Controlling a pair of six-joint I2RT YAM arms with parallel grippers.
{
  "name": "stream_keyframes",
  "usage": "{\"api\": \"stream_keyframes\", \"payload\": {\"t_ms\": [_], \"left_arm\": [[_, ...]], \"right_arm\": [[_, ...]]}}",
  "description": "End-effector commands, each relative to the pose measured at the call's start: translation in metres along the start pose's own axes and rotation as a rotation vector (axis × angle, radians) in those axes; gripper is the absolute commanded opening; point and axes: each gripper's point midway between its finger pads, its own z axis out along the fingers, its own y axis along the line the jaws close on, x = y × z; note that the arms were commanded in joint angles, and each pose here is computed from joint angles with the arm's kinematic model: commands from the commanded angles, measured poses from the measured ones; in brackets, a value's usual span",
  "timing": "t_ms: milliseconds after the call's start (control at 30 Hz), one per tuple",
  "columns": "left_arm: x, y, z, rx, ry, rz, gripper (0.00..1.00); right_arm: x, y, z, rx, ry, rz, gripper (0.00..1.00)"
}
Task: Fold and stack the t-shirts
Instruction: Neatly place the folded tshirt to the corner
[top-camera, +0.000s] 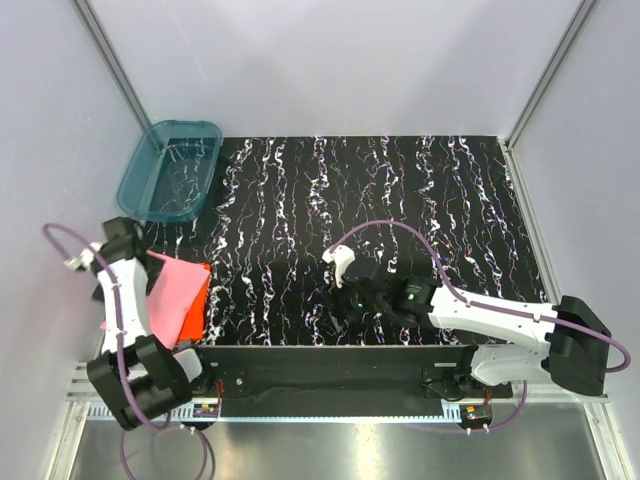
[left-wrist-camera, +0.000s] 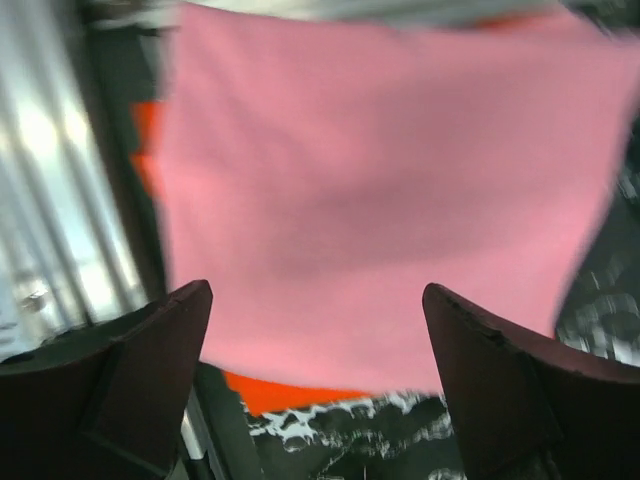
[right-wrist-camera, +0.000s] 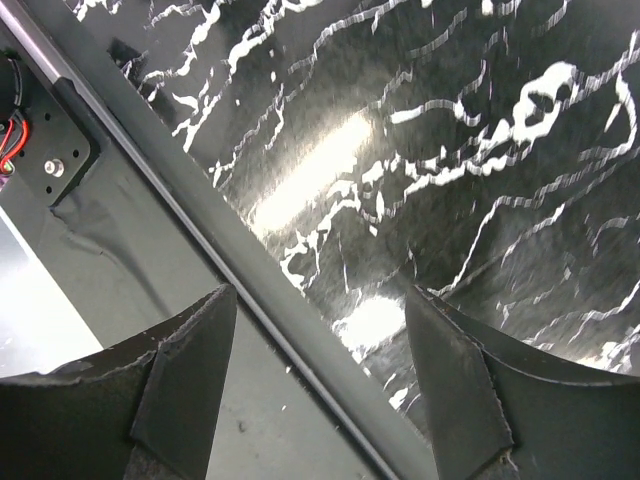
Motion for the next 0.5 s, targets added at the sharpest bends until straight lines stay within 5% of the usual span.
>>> {"api": "stream_keyframes", "payload": {"t_ms": [0,200,333,467], "left_arm": [[0.023,-0.067,-0.015,0.260,0.049,0.192,0.88],[0.082,-0.095,-0.023,0.381,0.169,0.497,0.62],[0.099,-0.113,-0.038,0.457,0.132,0.695,0.64],[0.101,-0.118,-0.033,0.351,0.068,0.922,0.65]], "right_arm": [[-0.007,0.004,-0.007,-0.012,-0.065,0.101,0.75],[-0.007,-0.012,-0.014,0.059,-0.128,0.162,0.77],[-0.010,-0.018,-0.020,0.083,-0.169,0.172,0.77],[-0.013,-0.025,-0.026,0.112,-0.215,0.200,0.79]]}}
